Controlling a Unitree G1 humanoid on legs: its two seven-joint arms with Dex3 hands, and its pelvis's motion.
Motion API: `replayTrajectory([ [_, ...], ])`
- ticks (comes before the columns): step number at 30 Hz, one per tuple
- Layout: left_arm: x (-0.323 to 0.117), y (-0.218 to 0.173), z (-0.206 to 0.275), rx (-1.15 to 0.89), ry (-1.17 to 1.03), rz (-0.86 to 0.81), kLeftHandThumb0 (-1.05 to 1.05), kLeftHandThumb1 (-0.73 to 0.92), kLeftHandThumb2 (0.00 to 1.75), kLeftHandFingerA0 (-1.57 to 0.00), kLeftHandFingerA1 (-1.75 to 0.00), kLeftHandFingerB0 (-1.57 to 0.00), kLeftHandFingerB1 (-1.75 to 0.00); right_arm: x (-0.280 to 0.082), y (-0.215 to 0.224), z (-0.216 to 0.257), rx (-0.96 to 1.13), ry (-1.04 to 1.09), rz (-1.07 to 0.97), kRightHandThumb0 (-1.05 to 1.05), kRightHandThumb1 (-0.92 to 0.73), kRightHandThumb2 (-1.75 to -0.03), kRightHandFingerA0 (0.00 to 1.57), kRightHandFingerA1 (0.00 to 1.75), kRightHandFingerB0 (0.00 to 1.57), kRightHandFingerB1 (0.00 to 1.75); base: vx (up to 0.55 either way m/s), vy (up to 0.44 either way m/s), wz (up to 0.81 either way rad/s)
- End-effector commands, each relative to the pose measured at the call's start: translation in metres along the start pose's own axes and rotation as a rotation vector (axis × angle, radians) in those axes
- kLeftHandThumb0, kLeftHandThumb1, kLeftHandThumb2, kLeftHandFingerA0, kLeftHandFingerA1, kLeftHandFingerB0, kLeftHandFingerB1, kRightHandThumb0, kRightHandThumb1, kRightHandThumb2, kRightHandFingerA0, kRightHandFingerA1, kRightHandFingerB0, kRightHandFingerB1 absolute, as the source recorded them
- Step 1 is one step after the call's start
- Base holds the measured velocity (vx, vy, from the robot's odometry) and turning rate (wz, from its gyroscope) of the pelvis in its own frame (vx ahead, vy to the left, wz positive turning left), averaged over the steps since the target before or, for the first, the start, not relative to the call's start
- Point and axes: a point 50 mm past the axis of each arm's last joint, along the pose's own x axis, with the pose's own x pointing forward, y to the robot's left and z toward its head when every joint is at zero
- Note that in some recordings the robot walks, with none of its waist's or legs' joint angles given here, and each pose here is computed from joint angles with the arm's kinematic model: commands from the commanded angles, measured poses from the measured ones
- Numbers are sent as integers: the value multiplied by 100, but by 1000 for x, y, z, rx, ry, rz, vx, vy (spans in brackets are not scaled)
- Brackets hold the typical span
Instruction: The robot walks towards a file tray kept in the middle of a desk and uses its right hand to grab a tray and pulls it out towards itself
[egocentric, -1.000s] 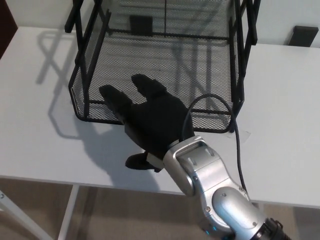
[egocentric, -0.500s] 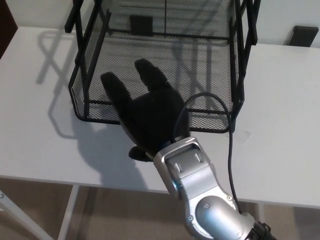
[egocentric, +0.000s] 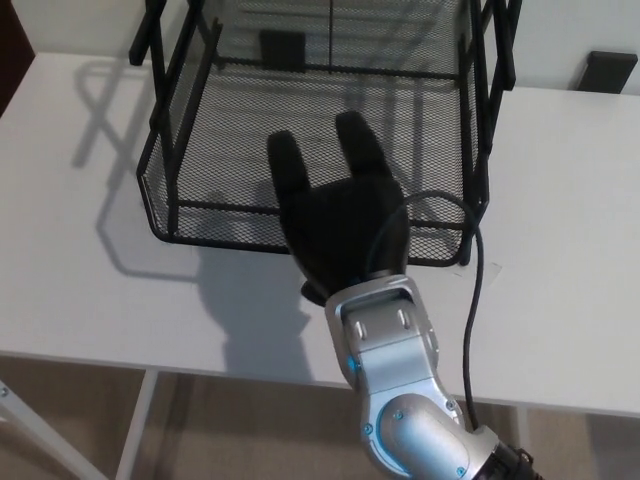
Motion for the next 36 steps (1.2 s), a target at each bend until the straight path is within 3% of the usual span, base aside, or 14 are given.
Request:
replayTrajectory([
  [1,-3,6,-6,24,44,-8,-57,35,52,-85,-58,-40,-51,0,1,-11,-11,77,-25,-80,-50,-82,0,1,0,0,0,0,0],
  [15,-1,7,-2,34,34,-4,-56,33,51,-87,-57,-42,-51,-4,18,-11,106,58,155,-79,-47,-80,0,2,0,0,0,0,0],
  [16,-1,7,-1,35,33,-3,-62,27,72,-85,-66,-38,-57,-6,20,-11,123,53,180,-79,-47,-80,0,2,0,0,0,0,0],
  [17,-1,7,-1,41,32,-4,-58,34,51,-89,-59,-43,-52,-7,21,-10,132,50,193,-79,-47,-80,0,3,0,0,0,0,0],
  [18,-2,6,-1,47,32,-4,-58,34,51,-89,-59,-43,-52,-8,22,-11,139,46,201,-79,-47,-80,0,3,0,0,0,0,0],
  [19,-1,6,-2,44,37,-3,-64,28,71,-85,-63,-40,-57,-9,23,-11,166,47,222,-76,-45,-78,0,2,0,0,0,0,0],
  [24,-2,6,-2,64,25,-10,-64,28,74,-85,-65,-37,-56,-13,29,-13,199,35,271,-76,-45,-77,0,2,0,0,0,0,0],
  [25,-2,7,-2,76,30,-6,-62,35,52,-88,-57,-42,-51,-14,30,-14,200,32,276,-74,-44,-78,0,4,0,2,0,0,0],
  [26,-2,7,-2,77,30,-7,-66,29,73,-85,-64,-37,-56,-16,31,-14,213,26,280,-77,-46,-79,0,2,0,0,0,0,0],
  [27,-3,7,-3,74,28,-13,-61,35,52,-88,-58,-41,-51,-18,31,-13,203,17,278,-78,-47,-80,0,2,0,0,0,0,0],
  [28,-3,7,-3,69,27,-15,-65,29,73,-85,-65,-37,-56,-19,30,-12,204,13,274,-78,-46,-79,0,2,0,0,0,0,0],
  [29,-3,7,-3,66,28,-15,-60,35,52,-88,-58,-42,-51,-21,27,-12,209,6,268,-76,-46,-79,0,2,0,0,0,0,0],
  [36,-2,7,-3,72,30,-13,-60,35,52,-90,-58,-43,-52,-33,11,-6,218,-47,232,-77,-47,-79,0,3,0,0,0,0,0],
])
